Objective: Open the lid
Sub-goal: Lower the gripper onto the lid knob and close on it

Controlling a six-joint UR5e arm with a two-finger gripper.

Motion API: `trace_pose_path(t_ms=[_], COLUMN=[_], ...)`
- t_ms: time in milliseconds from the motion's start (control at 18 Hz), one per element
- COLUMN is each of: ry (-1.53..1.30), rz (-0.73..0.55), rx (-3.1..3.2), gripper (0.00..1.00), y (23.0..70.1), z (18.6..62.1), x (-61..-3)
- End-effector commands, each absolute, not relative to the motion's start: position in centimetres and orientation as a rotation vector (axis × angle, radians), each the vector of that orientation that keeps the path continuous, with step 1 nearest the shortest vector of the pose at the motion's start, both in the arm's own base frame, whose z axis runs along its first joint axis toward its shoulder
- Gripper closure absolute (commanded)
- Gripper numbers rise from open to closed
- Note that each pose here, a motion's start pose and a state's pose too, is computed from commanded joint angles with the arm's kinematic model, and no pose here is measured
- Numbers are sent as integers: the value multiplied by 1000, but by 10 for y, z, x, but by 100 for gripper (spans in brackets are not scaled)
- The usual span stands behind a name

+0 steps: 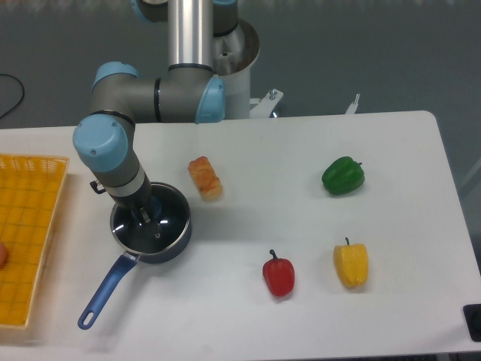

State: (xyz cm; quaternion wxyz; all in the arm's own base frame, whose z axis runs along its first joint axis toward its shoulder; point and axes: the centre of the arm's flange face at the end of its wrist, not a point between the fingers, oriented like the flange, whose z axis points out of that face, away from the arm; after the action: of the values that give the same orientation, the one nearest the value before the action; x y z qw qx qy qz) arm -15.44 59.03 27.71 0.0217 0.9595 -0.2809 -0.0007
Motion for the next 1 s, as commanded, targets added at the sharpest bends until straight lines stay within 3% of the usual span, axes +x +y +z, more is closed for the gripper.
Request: trace_pose_path(t_ms=[778,1000], ry=[-860,-857], rz=[-10,-9], rx=[2980,2980], gripper=[38,39], y=[590,590], z=[280,280], x=[-156,-155])
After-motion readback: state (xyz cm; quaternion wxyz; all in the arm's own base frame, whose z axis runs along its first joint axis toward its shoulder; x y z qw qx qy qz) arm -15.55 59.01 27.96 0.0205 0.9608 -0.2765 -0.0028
